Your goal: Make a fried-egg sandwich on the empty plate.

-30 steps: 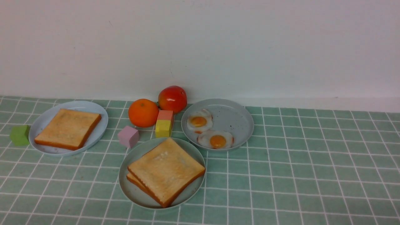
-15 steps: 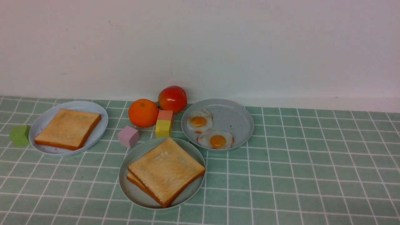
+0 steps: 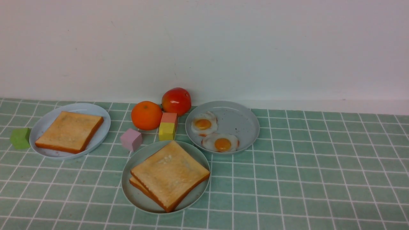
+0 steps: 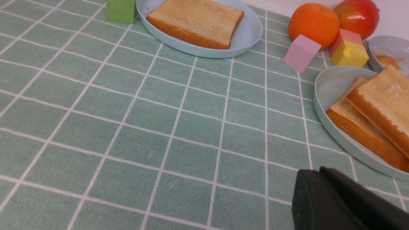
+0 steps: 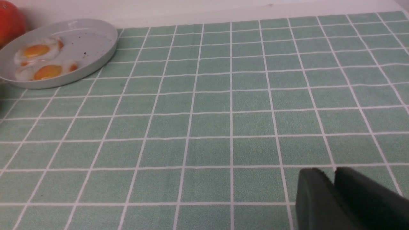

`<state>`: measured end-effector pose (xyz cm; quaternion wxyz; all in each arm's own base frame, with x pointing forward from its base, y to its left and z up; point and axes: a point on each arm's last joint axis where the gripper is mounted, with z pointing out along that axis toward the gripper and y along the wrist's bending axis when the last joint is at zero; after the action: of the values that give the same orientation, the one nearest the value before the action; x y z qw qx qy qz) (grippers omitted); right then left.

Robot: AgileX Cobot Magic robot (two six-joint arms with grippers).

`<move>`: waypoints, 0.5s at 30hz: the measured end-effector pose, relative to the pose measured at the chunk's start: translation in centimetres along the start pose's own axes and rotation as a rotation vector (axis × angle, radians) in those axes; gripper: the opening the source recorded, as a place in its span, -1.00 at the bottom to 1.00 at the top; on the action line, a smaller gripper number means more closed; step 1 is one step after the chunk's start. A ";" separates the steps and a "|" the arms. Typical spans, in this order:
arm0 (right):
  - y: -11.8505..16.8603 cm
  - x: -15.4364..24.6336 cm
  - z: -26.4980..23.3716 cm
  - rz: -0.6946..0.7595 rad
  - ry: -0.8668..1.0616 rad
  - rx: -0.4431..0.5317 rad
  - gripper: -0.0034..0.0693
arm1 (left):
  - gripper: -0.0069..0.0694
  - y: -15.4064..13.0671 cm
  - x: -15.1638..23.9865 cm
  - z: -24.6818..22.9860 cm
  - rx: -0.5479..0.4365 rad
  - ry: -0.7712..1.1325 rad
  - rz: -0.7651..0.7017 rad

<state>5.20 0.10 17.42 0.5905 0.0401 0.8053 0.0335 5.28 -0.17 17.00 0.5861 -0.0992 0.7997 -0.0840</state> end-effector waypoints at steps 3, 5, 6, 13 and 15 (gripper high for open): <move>0.0 0.0 0.0 0.000 0.000 0.000 -0.60 | -0.74 0.0 0.0 0.0 0.000 0.000 0.000; 0.0 0.0 0.0 0.000 0.000 0.000 -0.59 | -0.74 0.0 0.0 0.0 0.000 0.000 0.000; 0.0 0.0 0.0 0.001 0.000 0.000 -0.59 | -0.74 0.0 0.0 0.0 0.000 0.000 0.000; 0.0 0.0 0.0 0.001 0.000 0.000 -0.56 | -0.72 0.0 0.0 0.0 0.000 0.000 0.000; 0.0 0.0 0.0 0.001 0.000 0.000 -0.56 | -0.71 0.0 0.0 0.0 0.000 0.000 0.000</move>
<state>5.20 0.11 17.42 0.5905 0.0403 0.8053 0.0338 5.28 -0.17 17.00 0.5861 -0.0992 0.7997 -0.0840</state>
